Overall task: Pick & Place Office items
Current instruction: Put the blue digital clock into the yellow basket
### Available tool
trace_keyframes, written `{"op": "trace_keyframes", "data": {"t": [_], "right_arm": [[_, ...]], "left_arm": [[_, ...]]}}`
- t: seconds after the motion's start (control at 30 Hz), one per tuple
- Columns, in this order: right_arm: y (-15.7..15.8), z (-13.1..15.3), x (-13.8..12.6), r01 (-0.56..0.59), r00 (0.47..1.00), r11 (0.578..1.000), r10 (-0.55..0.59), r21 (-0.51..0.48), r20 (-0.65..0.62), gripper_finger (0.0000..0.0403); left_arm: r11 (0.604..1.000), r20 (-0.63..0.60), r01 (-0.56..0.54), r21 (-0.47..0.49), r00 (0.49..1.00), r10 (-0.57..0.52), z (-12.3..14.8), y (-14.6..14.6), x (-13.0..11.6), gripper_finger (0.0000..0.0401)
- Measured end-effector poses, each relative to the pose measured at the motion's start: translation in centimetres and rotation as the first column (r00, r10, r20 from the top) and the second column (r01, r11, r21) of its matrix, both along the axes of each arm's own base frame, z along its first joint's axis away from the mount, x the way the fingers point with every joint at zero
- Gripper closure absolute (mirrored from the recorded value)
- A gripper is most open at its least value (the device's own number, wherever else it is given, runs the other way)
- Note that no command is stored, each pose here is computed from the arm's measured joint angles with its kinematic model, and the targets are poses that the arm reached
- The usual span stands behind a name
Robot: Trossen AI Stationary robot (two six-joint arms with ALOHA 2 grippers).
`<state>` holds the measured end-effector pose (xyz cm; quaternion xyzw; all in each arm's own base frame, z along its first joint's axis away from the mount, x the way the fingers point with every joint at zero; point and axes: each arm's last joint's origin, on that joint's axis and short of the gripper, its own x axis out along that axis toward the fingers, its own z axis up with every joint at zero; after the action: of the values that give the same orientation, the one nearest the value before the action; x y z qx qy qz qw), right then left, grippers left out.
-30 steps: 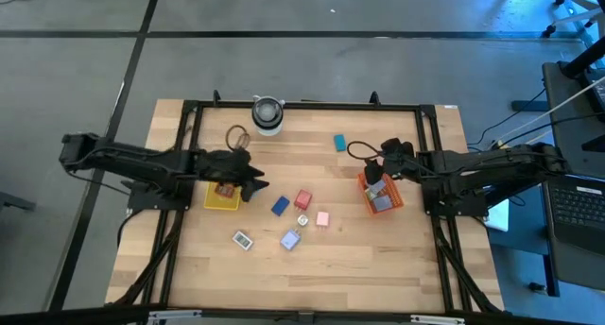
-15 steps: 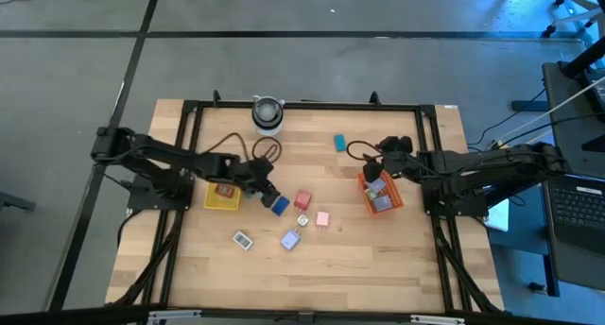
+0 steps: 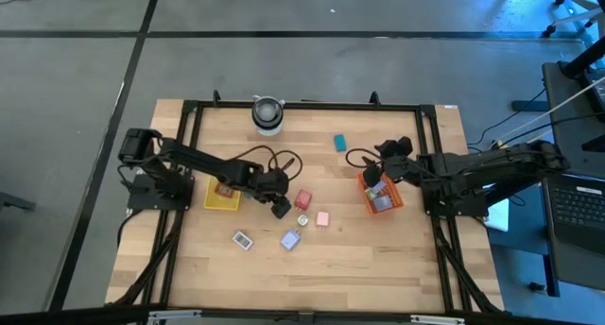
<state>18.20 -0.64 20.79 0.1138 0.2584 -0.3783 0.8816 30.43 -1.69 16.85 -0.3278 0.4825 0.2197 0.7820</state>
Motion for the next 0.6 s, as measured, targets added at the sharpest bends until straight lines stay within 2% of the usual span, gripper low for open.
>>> {"op": "trace_keyframes", "data": {"t": [0.3, 0.6], "right_arm": [[0.5, 0.0, 0.0, -0.024, 1.000, 1.000, 0.024, 0.002, 0.007, 0.0131], [0.5, 0.1, 0.0, -0.009, 1.000, 1.000, 0.009, -0.013, 0.012, 0.0131]], "left_arm": [[0.999, -0.085, -0.031, -0.009, 0.996, 0.030, -1.9, -0.4, 0.7, 0.0130], [0.999, -0.084, -0.054, -0.005, 0.995, 0.053, -2.2, -0.4, 0.8, 0.0134]]}}
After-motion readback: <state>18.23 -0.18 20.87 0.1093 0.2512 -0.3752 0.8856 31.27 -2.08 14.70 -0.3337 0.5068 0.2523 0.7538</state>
